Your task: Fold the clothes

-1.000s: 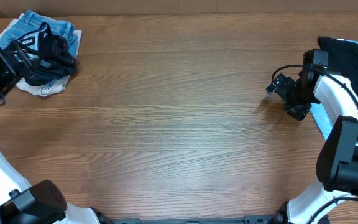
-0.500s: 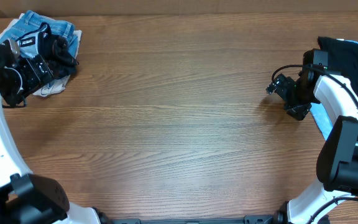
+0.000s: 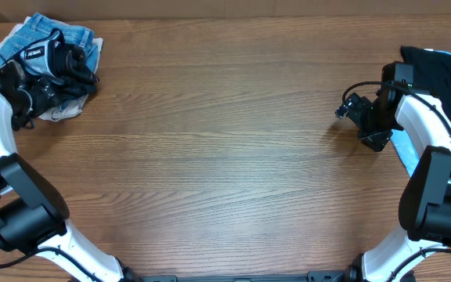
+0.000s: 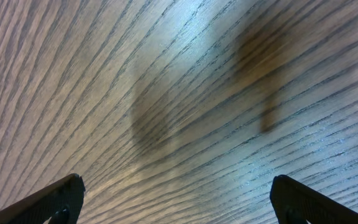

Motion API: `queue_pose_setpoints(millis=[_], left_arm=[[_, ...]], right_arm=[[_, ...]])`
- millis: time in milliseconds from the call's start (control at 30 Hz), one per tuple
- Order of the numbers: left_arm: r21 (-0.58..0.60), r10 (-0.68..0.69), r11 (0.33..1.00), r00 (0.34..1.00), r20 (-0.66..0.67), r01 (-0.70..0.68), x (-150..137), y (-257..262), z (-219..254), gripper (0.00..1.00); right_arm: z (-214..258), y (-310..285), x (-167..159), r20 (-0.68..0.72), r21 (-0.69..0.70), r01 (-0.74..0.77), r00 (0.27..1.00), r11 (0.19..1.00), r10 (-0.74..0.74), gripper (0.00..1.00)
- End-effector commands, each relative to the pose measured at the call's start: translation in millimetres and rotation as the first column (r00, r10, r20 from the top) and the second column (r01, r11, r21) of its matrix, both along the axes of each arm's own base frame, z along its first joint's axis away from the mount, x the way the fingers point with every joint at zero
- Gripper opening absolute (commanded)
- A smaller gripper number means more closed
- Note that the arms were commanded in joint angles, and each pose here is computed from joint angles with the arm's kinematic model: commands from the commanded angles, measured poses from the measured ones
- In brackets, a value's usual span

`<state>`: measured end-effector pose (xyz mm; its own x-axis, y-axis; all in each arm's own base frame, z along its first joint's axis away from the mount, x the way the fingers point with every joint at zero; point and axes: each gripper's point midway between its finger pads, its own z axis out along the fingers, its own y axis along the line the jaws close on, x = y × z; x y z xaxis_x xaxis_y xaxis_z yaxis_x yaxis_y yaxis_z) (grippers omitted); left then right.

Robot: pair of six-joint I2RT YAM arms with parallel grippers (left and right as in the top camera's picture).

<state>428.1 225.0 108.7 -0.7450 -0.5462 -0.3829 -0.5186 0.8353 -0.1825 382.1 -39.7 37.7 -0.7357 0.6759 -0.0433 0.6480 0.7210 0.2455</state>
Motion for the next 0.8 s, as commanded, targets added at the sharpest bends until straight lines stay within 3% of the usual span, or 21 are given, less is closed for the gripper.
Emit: queue_pose_setpoints(millis=[0, 233, 400, 567, 767], left_arm=[[0.038, -0.072, 0.997, 0.996, 0.044, 0.07, 4, 20, -3, 0.82], [0.082, -0.097, 0.993, 0.992, 0.08, 0.09, 18, 36, -16, 0.8], [0.034, -0.121, 0.992, 0.991, 0.064, 0.119, 28, 36, -63, 0.83], [0.01, -0.138, 0.99, 0.986, 0.096, 0.137, 38, 34, -78, 0.84], [-0.005, -0.156, 0.987, 0.977, 0.149, 0.158, 48, 29, -72, 0.7]], right_arm=[[10, -2, 1, 0.027, -0.016, -0.001, 1.0, 1.0, 0.001, 1.0], [10, -2, 1, 0.027, -0.016, -0.001, 1.0, 1.0, 0.001, 1.0], [10, -2, 1, 0.027, -0.016, -0.001, 1.0, 1.0, 0.001, 1.0], [10, -2, 1, 0.027, -0.016, -0.001, 1.0, 1.0, 0.001, 1.0], [10, -2, 1, 0.027, -0.016, -0.001, 1.0, 1.0, 0.001, 1.0]])
